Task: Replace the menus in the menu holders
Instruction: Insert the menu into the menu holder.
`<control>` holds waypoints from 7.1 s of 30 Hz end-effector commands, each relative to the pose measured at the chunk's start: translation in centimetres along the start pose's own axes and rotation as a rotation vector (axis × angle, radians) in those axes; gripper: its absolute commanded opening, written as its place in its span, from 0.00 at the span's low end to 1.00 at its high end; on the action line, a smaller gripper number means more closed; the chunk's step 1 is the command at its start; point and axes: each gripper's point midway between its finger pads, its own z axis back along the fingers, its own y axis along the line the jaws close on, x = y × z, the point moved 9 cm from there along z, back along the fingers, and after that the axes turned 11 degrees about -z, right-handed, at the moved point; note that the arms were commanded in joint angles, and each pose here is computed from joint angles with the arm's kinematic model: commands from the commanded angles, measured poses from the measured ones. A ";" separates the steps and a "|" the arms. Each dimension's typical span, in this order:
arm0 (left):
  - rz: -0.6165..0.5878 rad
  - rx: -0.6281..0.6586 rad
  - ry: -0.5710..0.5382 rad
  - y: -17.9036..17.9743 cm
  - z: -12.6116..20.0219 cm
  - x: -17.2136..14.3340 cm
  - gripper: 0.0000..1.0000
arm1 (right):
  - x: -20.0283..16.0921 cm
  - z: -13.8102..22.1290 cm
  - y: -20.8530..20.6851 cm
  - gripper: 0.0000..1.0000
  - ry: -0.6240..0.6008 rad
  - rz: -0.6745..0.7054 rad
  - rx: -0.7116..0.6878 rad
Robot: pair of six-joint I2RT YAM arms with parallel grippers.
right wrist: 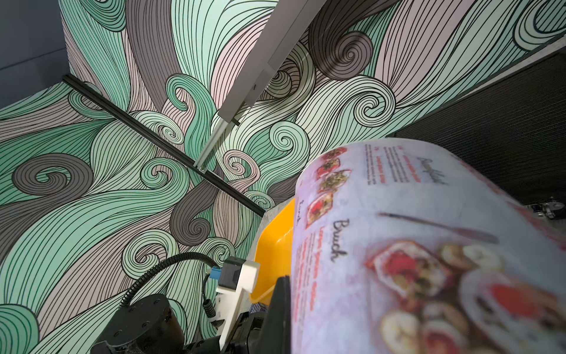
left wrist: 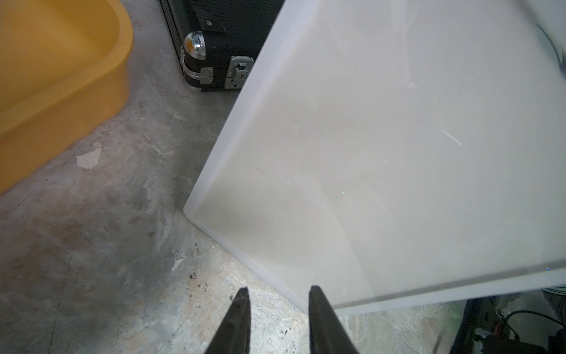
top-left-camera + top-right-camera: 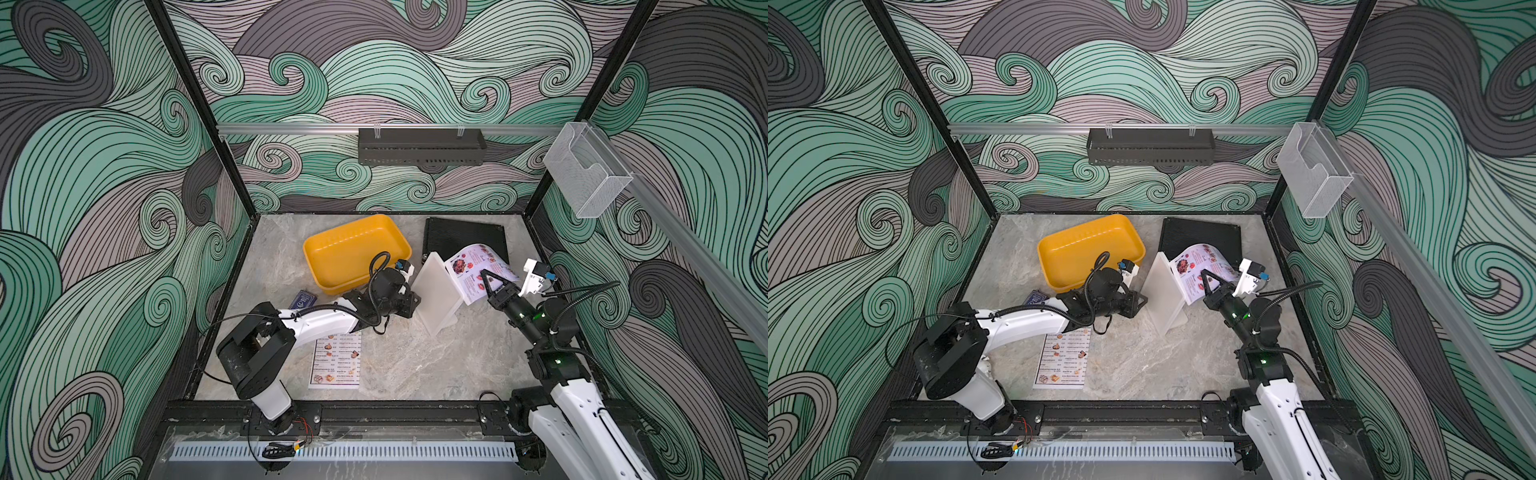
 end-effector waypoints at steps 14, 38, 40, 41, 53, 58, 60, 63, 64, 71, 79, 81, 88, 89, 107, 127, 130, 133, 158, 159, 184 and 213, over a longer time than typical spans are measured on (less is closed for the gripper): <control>0.011 0.004 -0.022 0.0 0.3 0.9 0.32 | 0.0 0.2 0.3 0.00 0.034 0.074 -0.019; 0.007 0.000 -0.022 -0.1 0.3 0.9 0.32 | 0.8 -0.2 2.2 0.00 0.191 0.233 -0.079; 0.008 -0.001 -0.019 -0.1 0.3 0.9 0.32 | 0.9 -0.6 2.3 0.00 0.202 0.243 -0.078; 0.009 -0.003 -0.018 -0.1 0.2 0.9 0.32 | 1.0 -0.8 2.4 0.00 0.211 0.247 -0.075; 0.004 -0.002 -0.018 -0.1 0.3 0.9 0.32 | 2.0 -4.4 2.9 0.00 0.269 0.280 -0.012; 0.001 0.001 -0.018 -0.1 0.3 0.9 0.32 | 2.0 -5.4 2.2 0.00 0.260 0.280 0.000; 0.003 0.001 -0.016 -0.1 0.2 0.9 0.32 | 2.0 -5.6 2.0 0.00 0.249 0.286 0.003; 0.005 0.003 -0.014 0.0 0.2 0.8 0.32 | 2.0 -5.9 1.9 0.00 0.239 0.301 0.011; 0.006 0.004 -0.015 0.0 0.2 0.8 0.32 | 1.9 -6.0 1.8 0.00 0.239 0.302 0.013; 0.014 0.005 -0.014 0.0 0.1 0.8 0.32 | 1.1 -6.1 1.2 0.00 0.268 0.286 0.023; 0.017 0.010 -0.017 0.0 0.1 0.9 0.32 | 0.3 -5.6 0.6 0.00 0.258 0.262 0.017; 0.018 0.018 -0.020 0.1 0.3 1.0 0.33 | 0.0 -5.4 0.5 0.00 0.246 0.262 0.010; 0.041 0.037 -0.029 0.2 0.5 1.0 0.33 | -1.0 -4.8 0.3 0.00 0.186 0.264 0.009; 0.048 0.039 -0.032 0.3 0.6 1.1 0.33 | -1.2 -4.8 0.2 0.00 0.184 0.267 0.008; 0.169 0.041 -0.058 0.5 0.0 1.0 0.35 | -3.5 -4.7 -0.9 0.04 0.174 0.247 -0.038; 0.163 0.031 -0.062 0.5 -0.1 0.7 0.36 | -1.8 -4.0 1.5 0.27 0.233 0.279 0.025; 0.162 0.018 -0.064 0.3 -0.1 0.7 0.35 | -2.0 -3.9 1.6 0.18 0.256 0.273 0.039; 0.158 0.013 -0.067 0.3 0.0 0.8 0.35 | -2.3 -3.8 1.5 0.09 0.281 0.268 0.046; 0.148 0.017 -0.082 0.2 0.8 1.0 0.35 | -2.0 -3.0 1.7 0.21 0.299 0.288 0.035; 0.148 0.017 -0.084 0.2 0.9 1.0 0.35 | -2.2 -3.0 1.6 0.16 0.307 0.280 0.037; 0.184 -0.012 -0.211 -1.6 5.4 6.5 0.46 | -3.0 -2.1 1.4 0.06 0.400 0.347 -0.004; 0.320 0.038 0.053 -11.2 1.8 19.0 0.49 | 0.4 4.9 2.3 0.62 0.069 0.469 -0.335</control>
